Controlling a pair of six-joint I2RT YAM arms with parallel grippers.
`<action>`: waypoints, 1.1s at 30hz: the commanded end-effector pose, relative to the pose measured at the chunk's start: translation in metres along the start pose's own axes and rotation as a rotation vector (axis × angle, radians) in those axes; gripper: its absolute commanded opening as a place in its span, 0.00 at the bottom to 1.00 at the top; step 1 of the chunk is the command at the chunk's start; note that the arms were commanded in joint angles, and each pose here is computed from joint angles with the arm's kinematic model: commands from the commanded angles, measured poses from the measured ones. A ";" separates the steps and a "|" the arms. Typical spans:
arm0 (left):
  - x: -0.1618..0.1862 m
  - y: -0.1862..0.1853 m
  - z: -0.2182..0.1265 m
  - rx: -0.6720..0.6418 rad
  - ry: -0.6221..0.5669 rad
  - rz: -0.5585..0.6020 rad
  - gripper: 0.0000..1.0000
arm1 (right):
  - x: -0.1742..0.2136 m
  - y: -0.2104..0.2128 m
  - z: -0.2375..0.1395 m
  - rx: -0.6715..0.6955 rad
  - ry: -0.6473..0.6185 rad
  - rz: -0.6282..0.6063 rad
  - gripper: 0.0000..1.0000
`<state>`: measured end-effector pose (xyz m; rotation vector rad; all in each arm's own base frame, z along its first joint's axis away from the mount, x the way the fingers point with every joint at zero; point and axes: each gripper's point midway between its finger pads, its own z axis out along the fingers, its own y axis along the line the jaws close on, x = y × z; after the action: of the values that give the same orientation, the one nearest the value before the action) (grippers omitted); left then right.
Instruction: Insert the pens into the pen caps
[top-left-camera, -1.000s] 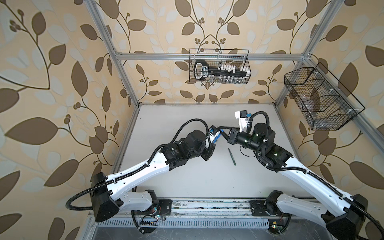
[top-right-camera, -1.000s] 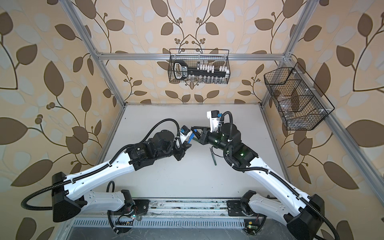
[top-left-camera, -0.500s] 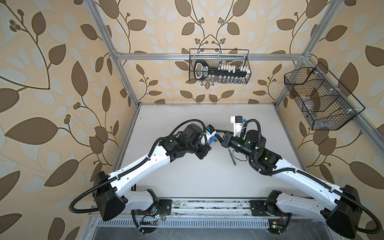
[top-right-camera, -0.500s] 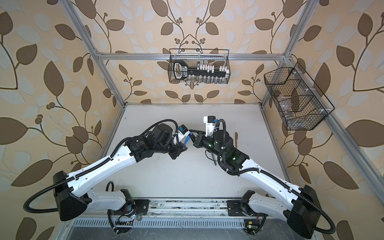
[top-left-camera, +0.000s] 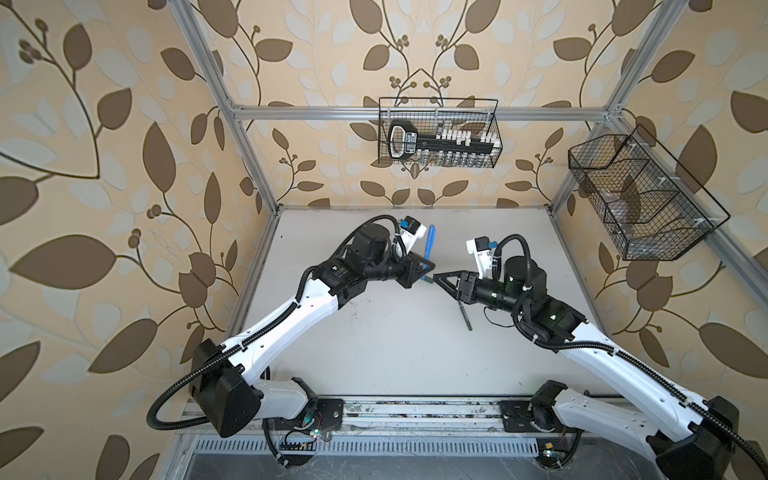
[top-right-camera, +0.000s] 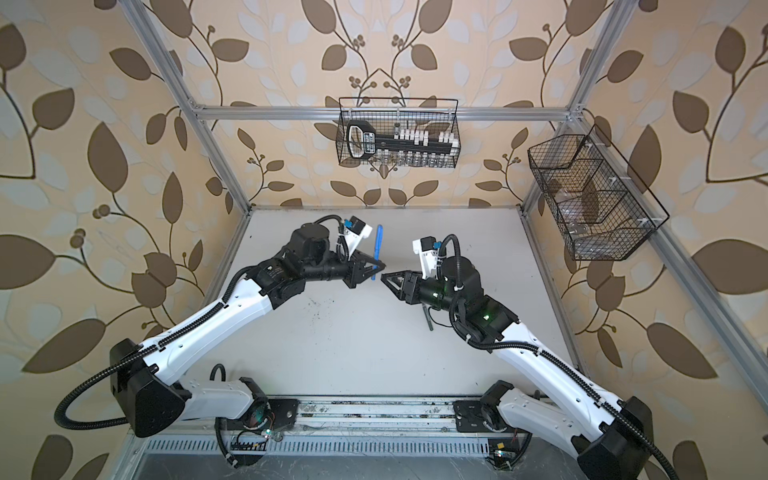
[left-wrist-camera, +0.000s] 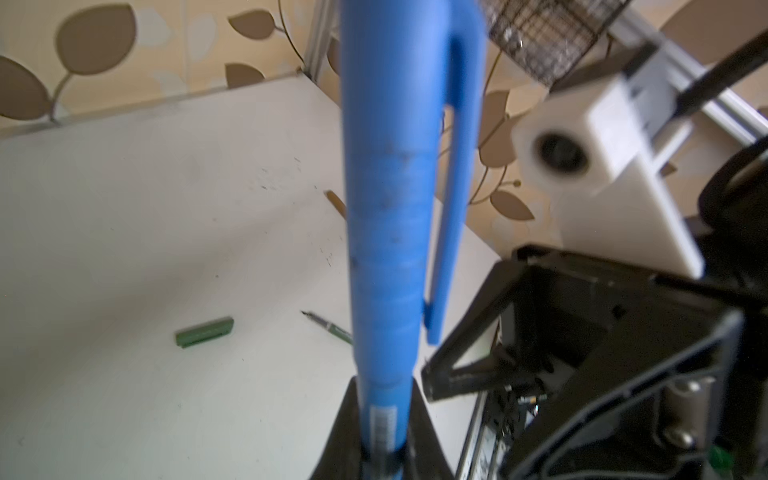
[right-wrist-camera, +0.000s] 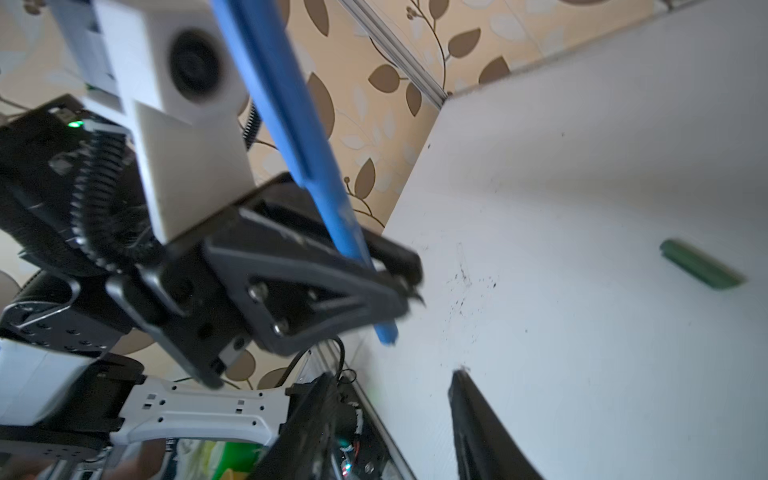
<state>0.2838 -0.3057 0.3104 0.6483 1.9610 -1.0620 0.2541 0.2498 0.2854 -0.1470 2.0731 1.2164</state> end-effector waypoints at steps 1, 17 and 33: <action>0.001 -0.014 -0.002 0.054 -0.058 -0.062 0.00 | 0.000 0.010 -0.008 -0.030 0.067 -0.047 0.57; 0.049 -0.041 0.006 0.082 0.067 -0.082 0.00 | -0.041 0.024 0.018 -0.087 0.047 -0.124 0.56; 0.041 -0.040 0.006 0.051 0.059 -0.078 0.42 | -0.031 0.011 0.016 -0.077 0.055 -0.053 0.00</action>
<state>0.2336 -0.3269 0.2611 0.6300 2.1250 -1.1503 0.2844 0.2657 0.3028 -0.2895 2.0782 1.2487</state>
